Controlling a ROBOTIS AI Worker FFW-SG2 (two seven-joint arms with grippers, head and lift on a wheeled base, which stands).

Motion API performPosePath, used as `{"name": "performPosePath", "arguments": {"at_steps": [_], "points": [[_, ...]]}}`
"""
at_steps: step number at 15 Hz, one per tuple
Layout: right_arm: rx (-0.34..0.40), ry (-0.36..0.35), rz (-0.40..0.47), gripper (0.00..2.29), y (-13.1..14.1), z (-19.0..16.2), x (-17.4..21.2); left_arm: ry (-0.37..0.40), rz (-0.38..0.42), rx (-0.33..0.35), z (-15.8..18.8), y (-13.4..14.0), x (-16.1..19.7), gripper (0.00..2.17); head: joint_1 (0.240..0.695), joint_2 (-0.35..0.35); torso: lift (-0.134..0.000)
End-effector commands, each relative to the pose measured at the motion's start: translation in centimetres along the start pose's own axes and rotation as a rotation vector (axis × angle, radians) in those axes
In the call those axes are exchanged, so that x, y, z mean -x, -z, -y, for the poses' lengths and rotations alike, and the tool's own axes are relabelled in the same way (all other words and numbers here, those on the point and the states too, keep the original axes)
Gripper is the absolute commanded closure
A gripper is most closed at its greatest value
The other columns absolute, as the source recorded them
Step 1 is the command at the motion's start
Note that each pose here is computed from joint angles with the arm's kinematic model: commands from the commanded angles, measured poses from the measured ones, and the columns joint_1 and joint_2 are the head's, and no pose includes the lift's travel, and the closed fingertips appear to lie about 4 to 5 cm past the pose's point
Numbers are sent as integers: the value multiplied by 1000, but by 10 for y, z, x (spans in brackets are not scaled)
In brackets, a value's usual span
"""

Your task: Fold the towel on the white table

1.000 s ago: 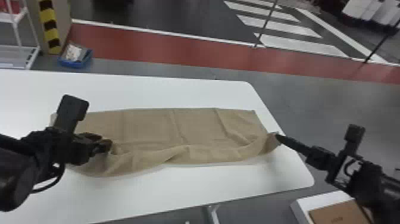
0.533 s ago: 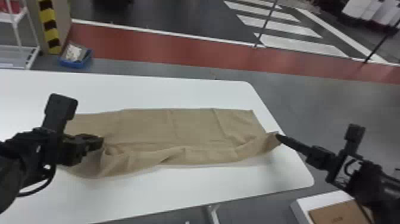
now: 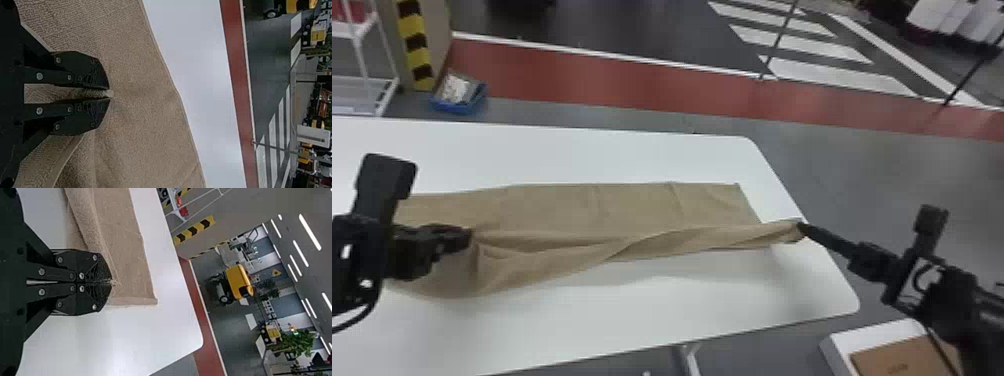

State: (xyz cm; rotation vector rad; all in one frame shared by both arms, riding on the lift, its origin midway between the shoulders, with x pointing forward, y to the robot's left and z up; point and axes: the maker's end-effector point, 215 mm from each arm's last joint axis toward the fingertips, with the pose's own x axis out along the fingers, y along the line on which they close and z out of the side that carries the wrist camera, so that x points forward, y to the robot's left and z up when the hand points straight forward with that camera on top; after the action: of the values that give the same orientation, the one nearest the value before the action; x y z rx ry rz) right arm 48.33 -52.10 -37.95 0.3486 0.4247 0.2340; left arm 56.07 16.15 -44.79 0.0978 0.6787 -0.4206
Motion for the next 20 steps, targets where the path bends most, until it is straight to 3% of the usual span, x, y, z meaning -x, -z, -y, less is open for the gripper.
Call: {"name": "performPosePath", "arguments": {"at_steps": [1,3,10,12,17,20], "points": [[-6,5,-4,1393,2,3,3,-15,-9,0,-11,5,2,984,695,-350,-120],[-7,4,-5,1393,3,2,3,14,-7,2,-3,5,2,859,695,-350,-120],[-13,-8,-9,1393,3,-5,3,36,-11,7,10,14,4,880,695,-350,-120],[-17,-11,2,1396,1,-6,11,42,11,54,4,7,19,1008,695,-350,-120],[-32,-33,44,1396,-17,-20,35,25,116,213,-43,-17,86,1092,695,-348,-120],[-8,-17,34,1396,-17,-20,40,-4,114,254,-65,-2,115,1092,695,-312,-120]]}}
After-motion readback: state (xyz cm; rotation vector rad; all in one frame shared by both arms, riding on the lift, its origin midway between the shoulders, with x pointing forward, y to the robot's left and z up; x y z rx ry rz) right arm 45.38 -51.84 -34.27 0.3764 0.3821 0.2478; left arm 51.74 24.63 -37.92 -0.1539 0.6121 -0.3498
